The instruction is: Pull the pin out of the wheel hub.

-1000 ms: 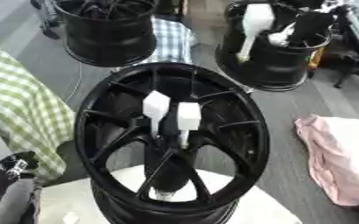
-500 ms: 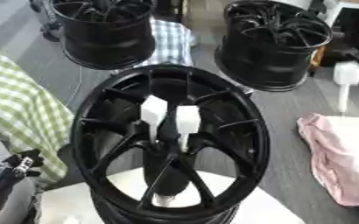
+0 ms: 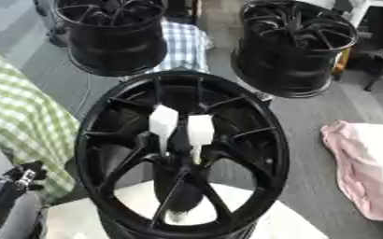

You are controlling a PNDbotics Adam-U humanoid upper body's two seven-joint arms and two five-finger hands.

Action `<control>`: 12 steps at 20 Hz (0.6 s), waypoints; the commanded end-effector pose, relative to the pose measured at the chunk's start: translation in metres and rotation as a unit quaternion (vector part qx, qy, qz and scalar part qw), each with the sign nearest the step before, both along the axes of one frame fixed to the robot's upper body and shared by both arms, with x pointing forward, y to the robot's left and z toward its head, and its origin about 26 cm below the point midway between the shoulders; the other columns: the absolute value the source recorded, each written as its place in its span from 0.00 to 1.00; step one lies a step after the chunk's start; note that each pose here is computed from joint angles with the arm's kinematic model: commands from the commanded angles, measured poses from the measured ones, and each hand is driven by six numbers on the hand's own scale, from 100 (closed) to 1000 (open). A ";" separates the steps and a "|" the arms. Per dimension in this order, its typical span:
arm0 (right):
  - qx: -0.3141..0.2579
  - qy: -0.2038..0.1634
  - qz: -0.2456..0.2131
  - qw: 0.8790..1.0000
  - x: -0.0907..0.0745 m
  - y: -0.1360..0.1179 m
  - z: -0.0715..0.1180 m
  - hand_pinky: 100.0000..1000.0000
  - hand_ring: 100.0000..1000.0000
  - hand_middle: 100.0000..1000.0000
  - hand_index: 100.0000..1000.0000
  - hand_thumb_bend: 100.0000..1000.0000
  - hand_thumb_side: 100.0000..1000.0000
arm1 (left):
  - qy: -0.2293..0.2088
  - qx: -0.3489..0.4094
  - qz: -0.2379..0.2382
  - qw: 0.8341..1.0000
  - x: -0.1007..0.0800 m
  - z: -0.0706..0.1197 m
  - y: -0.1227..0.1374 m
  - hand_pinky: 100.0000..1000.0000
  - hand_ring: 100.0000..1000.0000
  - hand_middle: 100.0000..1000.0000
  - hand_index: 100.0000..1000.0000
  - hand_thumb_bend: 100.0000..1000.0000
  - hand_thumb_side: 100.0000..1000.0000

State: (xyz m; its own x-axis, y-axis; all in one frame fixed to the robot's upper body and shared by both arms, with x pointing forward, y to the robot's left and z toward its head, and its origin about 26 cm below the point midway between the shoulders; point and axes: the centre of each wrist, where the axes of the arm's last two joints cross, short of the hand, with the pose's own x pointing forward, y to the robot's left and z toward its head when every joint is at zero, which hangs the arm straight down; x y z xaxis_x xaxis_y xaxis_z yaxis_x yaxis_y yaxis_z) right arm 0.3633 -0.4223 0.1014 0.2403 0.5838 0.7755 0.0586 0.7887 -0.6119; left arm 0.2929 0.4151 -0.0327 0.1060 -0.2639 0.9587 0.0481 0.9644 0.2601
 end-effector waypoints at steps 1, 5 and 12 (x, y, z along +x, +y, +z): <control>0.056 -0.082 0.006 0.995 -0.019 0.041 -0.038 0.75 0.71 0.72 0.87 0.04 0.40 | -0.007 0.008 -0.010 1.000 0.005 0.008 0.002 0.68 0.73 0.62 0.78 0.25 0.63; 0.132 -0.176 -0.066 0.973 -0.037 0.137 -0.125 0.74 0.69 0.70 0.87 0.02 0.39 | -0.005 0.006 -0.020 1.000 0.008 0.007 -0.002 0.68 0.73 0.62 0.78 0.25 0.63; 0.163 -0.185 -0.108 0.963 -0.047 0.167 -0.169 0.73 0.66 0.66 0.84 0.01 0.36 | -0.006 0.005 -0.022 1.000 0.007 0.006 -0.002 0.68 0.73 0.62 0.78 0.25 0.63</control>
State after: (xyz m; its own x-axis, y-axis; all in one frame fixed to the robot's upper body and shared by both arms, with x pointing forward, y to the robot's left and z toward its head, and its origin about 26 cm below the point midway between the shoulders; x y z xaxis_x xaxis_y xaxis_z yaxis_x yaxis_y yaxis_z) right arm 0.3136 -0.2554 -0.0690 0.0187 0.2657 0.9639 0.3945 0.8839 -0.2512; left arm 0.2958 0.4086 -0.0362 0.1090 -0.2620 0.9589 0.0897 0.9633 0.2530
